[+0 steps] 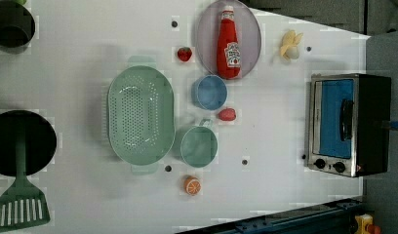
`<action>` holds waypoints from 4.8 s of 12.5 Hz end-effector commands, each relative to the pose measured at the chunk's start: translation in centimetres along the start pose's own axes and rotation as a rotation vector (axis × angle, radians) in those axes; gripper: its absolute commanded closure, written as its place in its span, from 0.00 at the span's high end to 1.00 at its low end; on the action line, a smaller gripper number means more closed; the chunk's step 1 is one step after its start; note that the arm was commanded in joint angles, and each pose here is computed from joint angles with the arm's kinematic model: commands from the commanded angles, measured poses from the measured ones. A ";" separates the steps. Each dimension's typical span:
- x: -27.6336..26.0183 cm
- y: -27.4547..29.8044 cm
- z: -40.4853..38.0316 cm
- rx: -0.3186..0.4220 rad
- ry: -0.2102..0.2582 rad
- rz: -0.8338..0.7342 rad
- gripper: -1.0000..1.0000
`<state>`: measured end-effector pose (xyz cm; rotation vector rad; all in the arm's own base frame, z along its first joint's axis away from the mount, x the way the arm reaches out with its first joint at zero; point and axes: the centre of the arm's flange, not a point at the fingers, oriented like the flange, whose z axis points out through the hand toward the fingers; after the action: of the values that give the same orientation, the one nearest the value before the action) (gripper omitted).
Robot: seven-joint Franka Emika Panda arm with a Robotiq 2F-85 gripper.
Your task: Flap open oven.
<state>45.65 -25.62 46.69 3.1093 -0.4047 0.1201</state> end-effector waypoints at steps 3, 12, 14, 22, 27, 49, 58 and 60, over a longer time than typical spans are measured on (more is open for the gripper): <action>0.4 1.3 6.9 -0.039 -0.030 -0.177 0.17; 0.7 1.1 15.0 -0.103 -0.024 -0.194 0.17; 1.0 0.0 15.5 -0.112 -0.026 -0.220 0.17; 0.7 -6.8 17.3 -0.307 -0.069 -0.263 0.17; -0.8 -12.4 20.3 -0.371 -0.085 -0.279 0.17; 2.2 -26.3 19.1 -0.325 0.108 0.169 0.17; 0.1 -22.9 -5.8 -0.001 -0.088 0.586 0.17; -0.3 -22.4 -10.2 0.026 -0.047 0.585 0.17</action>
<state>50.19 -3.41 57.59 2.9597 -1.2122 0.1119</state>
